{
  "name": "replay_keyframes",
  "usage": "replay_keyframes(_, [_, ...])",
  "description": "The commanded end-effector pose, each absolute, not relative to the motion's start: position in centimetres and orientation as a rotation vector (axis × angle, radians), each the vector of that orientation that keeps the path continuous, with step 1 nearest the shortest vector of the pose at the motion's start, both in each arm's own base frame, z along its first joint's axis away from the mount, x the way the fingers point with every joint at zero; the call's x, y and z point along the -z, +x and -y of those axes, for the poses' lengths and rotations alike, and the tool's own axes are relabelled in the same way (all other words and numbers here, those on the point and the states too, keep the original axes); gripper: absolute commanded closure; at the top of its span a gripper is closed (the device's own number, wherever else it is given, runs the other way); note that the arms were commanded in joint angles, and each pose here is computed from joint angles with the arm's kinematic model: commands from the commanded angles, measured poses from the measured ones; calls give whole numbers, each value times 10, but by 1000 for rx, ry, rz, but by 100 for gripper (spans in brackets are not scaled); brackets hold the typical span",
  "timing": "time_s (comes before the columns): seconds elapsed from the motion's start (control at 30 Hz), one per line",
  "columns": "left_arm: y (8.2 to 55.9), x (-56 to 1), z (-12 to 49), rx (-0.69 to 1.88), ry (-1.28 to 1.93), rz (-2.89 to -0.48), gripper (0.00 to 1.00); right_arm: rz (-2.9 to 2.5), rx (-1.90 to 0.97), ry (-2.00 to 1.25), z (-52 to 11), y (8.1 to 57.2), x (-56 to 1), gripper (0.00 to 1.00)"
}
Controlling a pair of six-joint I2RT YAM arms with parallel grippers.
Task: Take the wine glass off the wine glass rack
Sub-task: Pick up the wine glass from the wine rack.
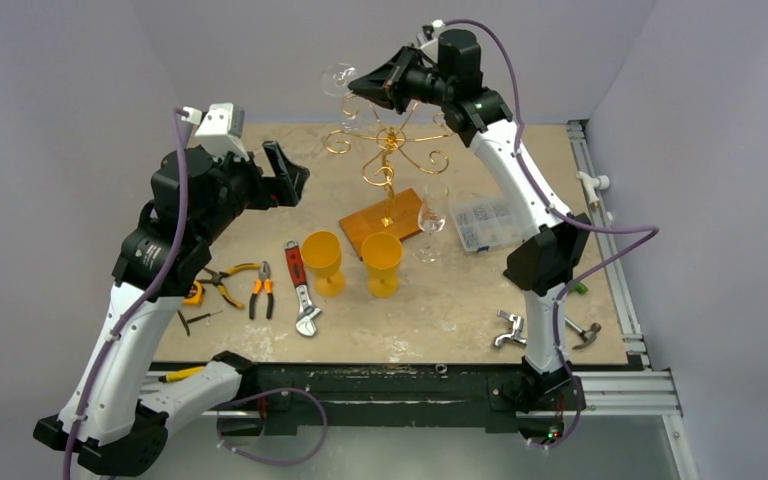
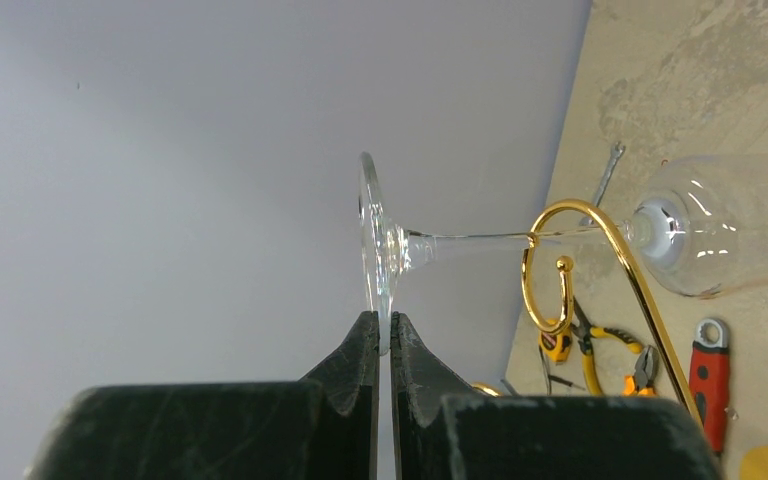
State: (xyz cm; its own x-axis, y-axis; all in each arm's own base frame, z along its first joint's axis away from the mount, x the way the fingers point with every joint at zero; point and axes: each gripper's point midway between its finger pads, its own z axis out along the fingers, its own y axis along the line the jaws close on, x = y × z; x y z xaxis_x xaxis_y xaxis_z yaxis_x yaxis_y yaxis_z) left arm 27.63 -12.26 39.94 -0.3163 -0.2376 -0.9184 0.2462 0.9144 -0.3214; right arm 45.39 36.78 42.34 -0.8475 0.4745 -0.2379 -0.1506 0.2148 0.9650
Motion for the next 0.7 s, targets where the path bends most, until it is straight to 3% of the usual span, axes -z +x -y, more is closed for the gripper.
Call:
replay_keyframes(0.0, [277, -413, 117, 463, 13, -1771, 8, -1823, -1748, 163, -367, 438, -482, 100])
replay_keyframes(0.67, [277, -412, 121, 482, 19, -1778, 8, -1808, -1688, 195, -340, 452, -482, 100])
